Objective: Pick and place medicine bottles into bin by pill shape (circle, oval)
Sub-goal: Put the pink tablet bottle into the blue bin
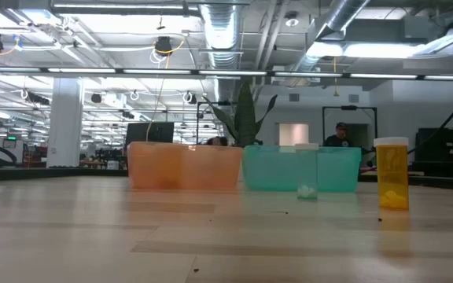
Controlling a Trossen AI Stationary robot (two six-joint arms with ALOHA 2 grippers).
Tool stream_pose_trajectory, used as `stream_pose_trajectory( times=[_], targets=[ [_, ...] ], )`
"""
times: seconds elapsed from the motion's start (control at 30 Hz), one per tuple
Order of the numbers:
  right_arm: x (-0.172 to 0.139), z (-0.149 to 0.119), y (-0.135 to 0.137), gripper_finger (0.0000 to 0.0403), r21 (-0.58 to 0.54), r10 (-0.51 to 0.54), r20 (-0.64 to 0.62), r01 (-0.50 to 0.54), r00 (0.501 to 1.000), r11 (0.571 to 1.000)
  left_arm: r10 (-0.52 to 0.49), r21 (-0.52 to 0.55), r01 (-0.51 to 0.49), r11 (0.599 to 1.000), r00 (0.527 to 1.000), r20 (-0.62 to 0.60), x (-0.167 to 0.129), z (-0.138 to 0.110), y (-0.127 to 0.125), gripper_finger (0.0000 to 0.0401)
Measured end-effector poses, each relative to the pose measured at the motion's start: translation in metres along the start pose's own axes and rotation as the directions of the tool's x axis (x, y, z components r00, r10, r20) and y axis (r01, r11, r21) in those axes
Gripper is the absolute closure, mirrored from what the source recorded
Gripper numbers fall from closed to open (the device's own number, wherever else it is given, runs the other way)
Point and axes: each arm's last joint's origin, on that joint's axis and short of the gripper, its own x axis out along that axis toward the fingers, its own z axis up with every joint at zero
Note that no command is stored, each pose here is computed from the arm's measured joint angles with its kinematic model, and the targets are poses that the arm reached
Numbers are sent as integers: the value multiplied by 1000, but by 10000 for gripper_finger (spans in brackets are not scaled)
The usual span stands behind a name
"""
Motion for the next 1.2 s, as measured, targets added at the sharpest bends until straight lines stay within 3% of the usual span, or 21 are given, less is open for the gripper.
stream_pose_trajectory(
  times=[0.23,0.47,0.87,1.2],
  targets=[
    [0,0,0,307,-4,-1,0,1,1000,1000,-2,3,2,1000,1000,1,0,0,0,257],
    [0,0,0,271,-1,-2,-1,2,1000,1000,-4,3,4,1000,1000,3,0,0,0,283],
    [0,-1,-1,231,2,-4,-10,4,1000,1000,17,3,-17,1000,1000,7,0,0,0,282],
    [-23,-23,-12,147,51,-47,-192,58,980,997,95,1,-95,995,995,-22,2,-2,10,282]
  ],
)
